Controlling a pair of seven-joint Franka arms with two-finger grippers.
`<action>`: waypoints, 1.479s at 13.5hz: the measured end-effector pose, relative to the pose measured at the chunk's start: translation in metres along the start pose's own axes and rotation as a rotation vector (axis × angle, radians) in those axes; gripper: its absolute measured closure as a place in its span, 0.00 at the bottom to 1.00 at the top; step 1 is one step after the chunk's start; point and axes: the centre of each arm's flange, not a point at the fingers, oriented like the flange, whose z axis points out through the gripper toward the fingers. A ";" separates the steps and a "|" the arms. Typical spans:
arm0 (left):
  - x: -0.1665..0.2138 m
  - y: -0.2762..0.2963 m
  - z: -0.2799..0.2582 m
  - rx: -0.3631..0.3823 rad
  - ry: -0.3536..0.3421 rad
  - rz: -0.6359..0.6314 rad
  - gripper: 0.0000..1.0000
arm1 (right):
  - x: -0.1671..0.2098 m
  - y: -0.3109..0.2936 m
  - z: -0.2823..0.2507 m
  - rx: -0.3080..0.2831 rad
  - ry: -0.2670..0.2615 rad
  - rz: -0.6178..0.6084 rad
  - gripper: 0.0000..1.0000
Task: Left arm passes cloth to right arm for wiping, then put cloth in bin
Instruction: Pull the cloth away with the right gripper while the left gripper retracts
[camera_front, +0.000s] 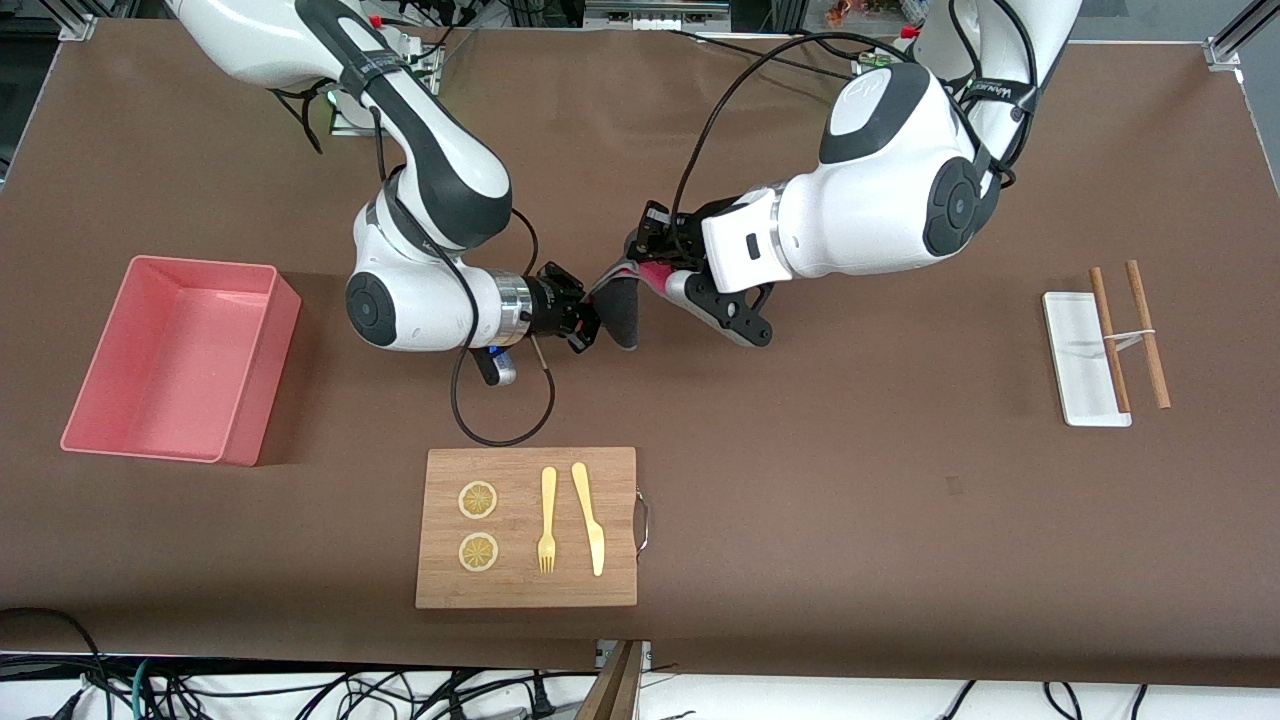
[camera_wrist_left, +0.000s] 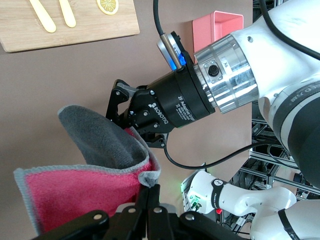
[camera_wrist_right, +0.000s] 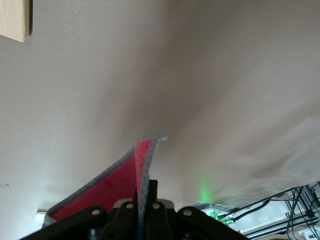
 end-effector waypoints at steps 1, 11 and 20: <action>0.000 0.000 0.000 0.000 0.000 0.000 0.98 | 0.000 0.000 0.000 0.001 0.000 0.000 0.98; 0.004 -0.008 -0.027 -0.002 0.034 -0.012 0.44 | 0.002 -0.001 -0.002 0.006 0.004 -0.002 0.98; -0.053 -0.247 -0.257 -0.078 -0.102 -0.274 0.00 | -0.043 0.003 0.070 -0.033 0.158 -0.187 0.98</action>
